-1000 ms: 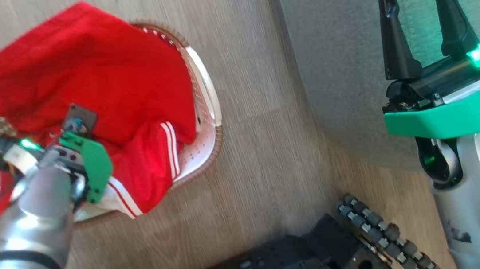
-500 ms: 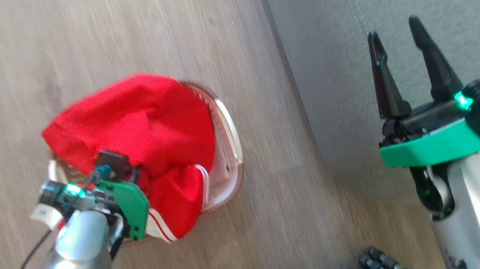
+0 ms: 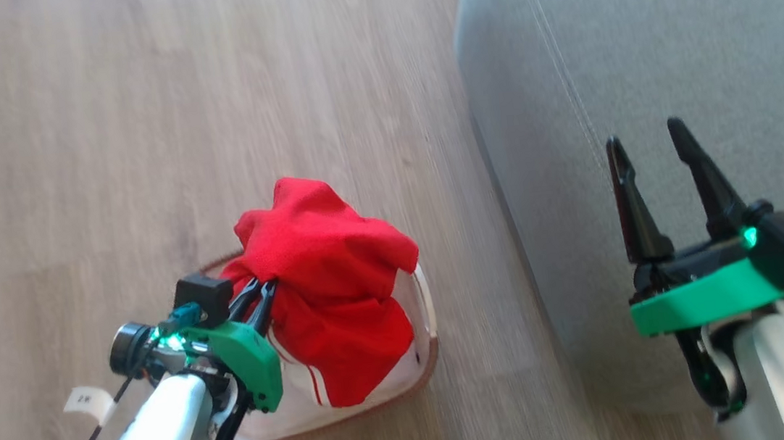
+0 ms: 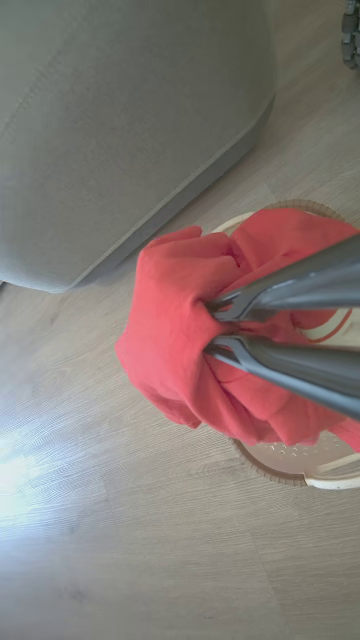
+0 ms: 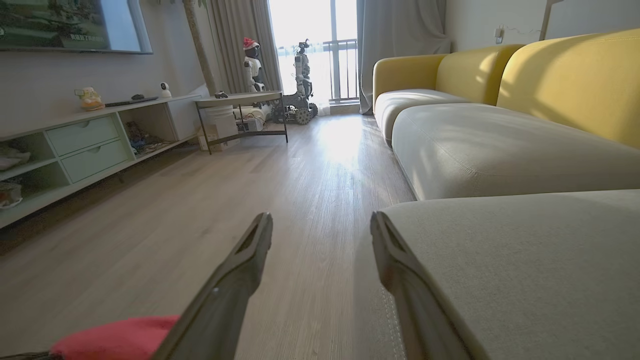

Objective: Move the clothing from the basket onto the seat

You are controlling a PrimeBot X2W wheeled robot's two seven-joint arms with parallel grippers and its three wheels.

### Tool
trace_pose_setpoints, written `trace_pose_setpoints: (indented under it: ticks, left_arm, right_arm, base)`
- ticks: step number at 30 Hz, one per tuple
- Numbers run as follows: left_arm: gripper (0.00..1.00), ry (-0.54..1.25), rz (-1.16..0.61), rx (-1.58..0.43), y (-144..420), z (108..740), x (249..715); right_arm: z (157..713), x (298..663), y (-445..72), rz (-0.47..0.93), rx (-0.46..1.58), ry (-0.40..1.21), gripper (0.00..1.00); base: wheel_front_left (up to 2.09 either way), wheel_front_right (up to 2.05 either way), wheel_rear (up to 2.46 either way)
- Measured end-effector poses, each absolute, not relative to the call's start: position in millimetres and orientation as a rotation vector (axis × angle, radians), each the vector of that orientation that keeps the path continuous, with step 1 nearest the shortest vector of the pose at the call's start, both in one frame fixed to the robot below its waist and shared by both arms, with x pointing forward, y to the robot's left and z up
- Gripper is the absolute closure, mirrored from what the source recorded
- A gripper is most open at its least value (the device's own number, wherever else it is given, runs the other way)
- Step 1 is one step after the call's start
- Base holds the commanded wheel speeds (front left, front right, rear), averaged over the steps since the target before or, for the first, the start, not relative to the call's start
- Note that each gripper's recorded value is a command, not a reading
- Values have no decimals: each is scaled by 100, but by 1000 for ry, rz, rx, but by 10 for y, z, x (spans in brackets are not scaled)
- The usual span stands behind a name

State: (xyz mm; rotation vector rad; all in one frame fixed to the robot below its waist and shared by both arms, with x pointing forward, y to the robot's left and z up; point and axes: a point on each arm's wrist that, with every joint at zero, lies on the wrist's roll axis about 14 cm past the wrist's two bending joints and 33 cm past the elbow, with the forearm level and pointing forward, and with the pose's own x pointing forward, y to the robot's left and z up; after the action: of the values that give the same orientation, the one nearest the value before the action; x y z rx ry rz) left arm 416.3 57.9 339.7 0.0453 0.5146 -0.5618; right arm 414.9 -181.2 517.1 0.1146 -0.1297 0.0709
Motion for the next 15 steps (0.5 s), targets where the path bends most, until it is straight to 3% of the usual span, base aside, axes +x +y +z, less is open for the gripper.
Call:
trace_pose_setpoints:
  ticks: [15]
  left_arm:
    - [100, 148, -491, -73, 621, 4633, 4214]
  right_arm:
    - [5356, 3818, -1552, 150, 147, -167, 0]
  base:
    - [0, 0, 0]
